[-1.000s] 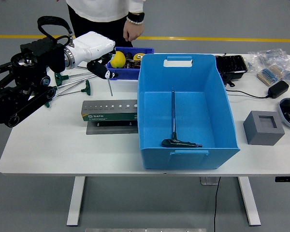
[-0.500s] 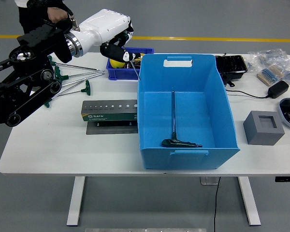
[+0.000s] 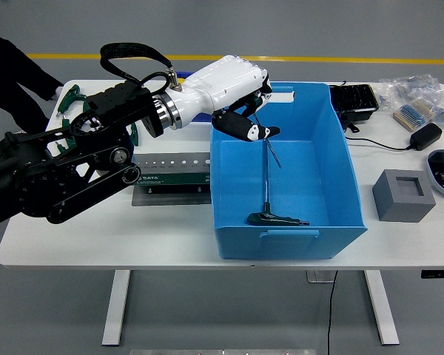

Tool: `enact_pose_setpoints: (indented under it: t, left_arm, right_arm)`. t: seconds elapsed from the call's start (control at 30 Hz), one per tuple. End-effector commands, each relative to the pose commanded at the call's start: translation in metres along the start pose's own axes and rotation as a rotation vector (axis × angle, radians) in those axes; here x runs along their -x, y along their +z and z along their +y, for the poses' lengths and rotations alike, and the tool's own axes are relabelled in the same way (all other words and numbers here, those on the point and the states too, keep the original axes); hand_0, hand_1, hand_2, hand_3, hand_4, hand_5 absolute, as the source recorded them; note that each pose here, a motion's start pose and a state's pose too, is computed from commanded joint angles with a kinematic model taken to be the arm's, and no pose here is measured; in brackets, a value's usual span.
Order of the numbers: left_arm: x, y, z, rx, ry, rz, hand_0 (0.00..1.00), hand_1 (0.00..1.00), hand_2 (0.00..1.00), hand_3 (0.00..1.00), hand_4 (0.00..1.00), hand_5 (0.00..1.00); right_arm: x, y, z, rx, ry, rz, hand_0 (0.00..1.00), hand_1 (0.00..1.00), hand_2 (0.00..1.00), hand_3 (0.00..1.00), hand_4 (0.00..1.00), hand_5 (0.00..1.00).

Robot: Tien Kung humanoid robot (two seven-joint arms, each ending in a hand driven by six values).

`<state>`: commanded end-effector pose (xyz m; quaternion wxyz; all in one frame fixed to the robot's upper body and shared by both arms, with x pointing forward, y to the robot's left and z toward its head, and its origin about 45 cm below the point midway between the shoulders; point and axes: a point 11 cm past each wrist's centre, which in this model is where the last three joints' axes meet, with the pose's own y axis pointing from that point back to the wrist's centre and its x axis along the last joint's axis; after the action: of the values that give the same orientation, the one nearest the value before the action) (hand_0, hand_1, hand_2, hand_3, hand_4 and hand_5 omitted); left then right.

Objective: Lift tool from toolbox,place it in box,lift tool from toolbox,place it in box

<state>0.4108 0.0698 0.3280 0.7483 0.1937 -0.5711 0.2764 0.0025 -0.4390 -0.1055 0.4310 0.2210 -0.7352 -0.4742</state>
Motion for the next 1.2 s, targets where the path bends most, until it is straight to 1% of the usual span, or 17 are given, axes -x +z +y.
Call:
enact_pose_setpoints:
  t: [0.17,0.2,0.37,0.4,0.57,0.6,0.63,0.77,0.8,0.97,1.0,1.07,1.17,1.2]
  left_arm:
    - [0.014,0.004,-0.007,-0.001,-0.050,0.048,0.250,0.193,0.285,0.459,0.846,0.462]
    - [0.016,0.004,-0.007,0.000,-0.054,0.054,0.271,0.267,0.405,0.634,0.923,0.588]
    - [0.028,0.007,-0.010,0.000,-0.097,0.077,0.271,0.267,0.405,0.634,0.923,0.588]
    - [0.029,0.008,-0.011,-0.001,-0.105,0.078,0.279,0.341,0.559,0.757,0.957,0.654]
    - [0.033,0.005,-0.010,-0.011,-0.128,0.082,0.279,0.341,0.559,0.757,0.957,0.654]
    - [0.034,0.003,-0.009,-0.017,-0.132,0.083,0.284,0.362,0.608,0.811,0.966,0.681]
    - [0.034,0.002,-0.008,-0.021,-0.133,0.084,0.284,0.362,0.608,0.811,0.966,0.681]
    - [0.033,-0.001,-0.007,-0.030,-0.129,0.089,0.284,0.362,0.608,0.811,0.966,0.681]
    - [0.033,-0.002,-0.006,-0.033,-0.127,0.091,0.284,0.365,0.610,0.825,0.971,0.704]
    - [0.031,-0.009,-0.003,-0.054,-0.113,0.099,0.284,0.365,0.610,0.825,0.971,0.704]
    - [0.030,-0.011,-0.002,-0.062,-0.104,0.104,0.301,0.384,0.622,0.827,0.969,0.711]
    - [0.028,-0.016,0.000,-0.079,-0.081,0.121,0.301,0.384,0.622,0.827,0.969,0.711]
    - [0.024,-0.028,0.007,-0.119,-0.024,0.174,0.301,0.384,0.622,0.827,0.969,0.711]
    - [0.022,-0.033,0.009,-0.133,-0.004,0.197,0.384,0.484,0.654,0.825,0.963,0.720]
  right_arm:
    - [0.000,-0.001,0.000,-0.002,0.001,0.002,0.711,0.702,0.747,0.574,0.809,0.691]
    - [0.000,-0.001,0.000,-0.002,0.001,0.002,0.710,0.703,0.747,0.574,0.808,0.690]
    - [0.000,-0.001,0.000,-0.003,0.001,0.003,0.710,0.703,0.747,0.574,0.808,0.690]
    - [0.000,-0.002,0.000,-0.003,0.001,0.002,0.708,0.703,0.747,0.574,0.808,0.691]
    - [0.000,-0.003,0.000,-0.006,-0.002,-0.002,0.708,0.703,0.747,0.574,0.808,0.691]
    - [-0.001,-0.003,0.000,-0.007,-0.002,-0.003,0.710,0.701,0.747,0.573,0.808,0.691]
    - [-0.001,-0.003,0.000,-0.007,-0.002,-0.004,0.710,0.701,0.747,0.573,0.808,0.691]
    - [0.000,-0.003,0.000,-0.008,-0.003,-0.006,0.710,0.701,0.747,0.573,0.808,0.691]
    - [0.000,-0.003,0.000,-0.008,-0.003,-0.007,0.708,0.701,0.747,0.574,0.808,0.691]
    - [0.000,-0.003,0.000,-0.007,-0.004,-0.009,0.708,0.701,0.747,0.574,0.808,0.691]
    - [0.000,-0.003,0.000,-0.007,-0.004,-0.009,0.708,0.703,0.747,0.574,0.808,0.692]
    - [0.000,-0.002,0.000,-0.006,-0.004,-0.010,0.708,0.703,0.747,0.574,0.808,0.692]
    - [0.000,-0.002,0.000,-0.005,-0.004,-0.012,0.708,0.703,0.747,0.574,0.808,0.692]
    - [0.001,-0.002,0.000,-0.005,-0.004,-0.011,0.707,0.703,0.747,0.574,0.807,0.691]
